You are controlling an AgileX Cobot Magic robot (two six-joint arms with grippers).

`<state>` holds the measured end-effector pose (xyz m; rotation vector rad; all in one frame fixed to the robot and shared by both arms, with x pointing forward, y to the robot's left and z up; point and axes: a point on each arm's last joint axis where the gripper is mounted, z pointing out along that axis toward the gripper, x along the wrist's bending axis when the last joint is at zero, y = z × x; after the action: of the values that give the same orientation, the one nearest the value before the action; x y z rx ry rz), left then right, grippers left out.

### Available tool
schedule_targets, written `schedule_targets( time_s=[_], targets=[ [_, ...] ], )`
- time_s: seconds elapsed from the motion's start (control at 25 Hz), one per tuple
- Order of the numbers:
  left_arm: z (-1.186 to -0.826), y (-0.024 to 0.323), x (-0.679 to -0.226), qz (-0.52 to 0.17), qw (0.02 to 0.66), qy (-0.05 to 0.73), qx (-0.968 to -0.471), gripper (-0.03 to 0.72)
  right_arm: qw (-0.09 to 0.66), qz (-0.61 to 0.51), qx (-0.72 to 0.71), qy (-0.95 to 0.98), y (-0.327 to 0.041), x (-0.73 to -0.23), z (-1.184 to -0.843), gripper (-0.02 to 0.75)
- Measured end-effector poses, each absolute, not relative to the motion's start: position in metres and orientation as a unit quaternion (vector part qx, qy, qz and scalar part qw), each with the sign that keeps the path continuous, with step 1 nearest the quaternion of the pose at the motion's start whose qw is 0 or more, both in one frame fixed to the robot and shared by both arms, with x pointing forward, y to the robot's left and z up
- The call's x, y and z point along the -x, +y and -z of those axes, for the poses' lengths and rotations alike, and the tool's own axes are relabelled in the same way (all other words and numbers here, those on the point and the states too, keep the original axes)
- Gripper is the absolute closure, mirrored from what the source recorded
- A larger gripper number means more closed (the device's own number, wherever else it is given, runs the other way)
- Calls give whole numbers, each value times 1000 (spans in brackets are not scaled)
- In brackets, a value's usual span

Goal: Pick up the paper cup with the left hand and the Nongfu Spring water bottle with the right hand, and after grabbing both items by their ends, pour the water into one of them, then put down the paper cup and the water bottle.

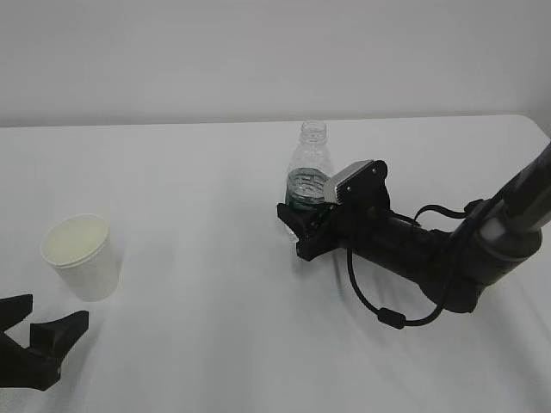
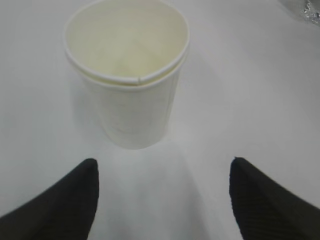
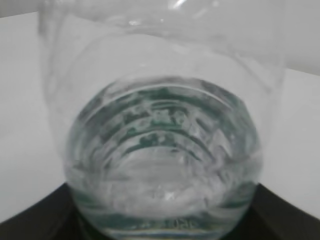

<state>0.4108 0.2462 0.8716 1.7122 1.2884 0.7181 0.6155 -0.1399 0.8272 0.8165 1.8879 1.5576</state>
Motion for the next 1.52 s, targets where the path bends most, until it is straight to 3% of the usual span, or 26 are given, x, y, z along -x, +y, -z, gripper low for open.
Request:
schedule_targets(
  time_s=[1.0, 1.52],
  targets=[
    [-872, 246, -411, -289, 425, 512, -688, 101, 269, -569, -316, 709, -148, -594, -841, 274],
    [-872, 246, -411, -289, 425, 512, -688, 101, 285, -550, -331, 712, -176, -573, -853, 277]
  ],
)
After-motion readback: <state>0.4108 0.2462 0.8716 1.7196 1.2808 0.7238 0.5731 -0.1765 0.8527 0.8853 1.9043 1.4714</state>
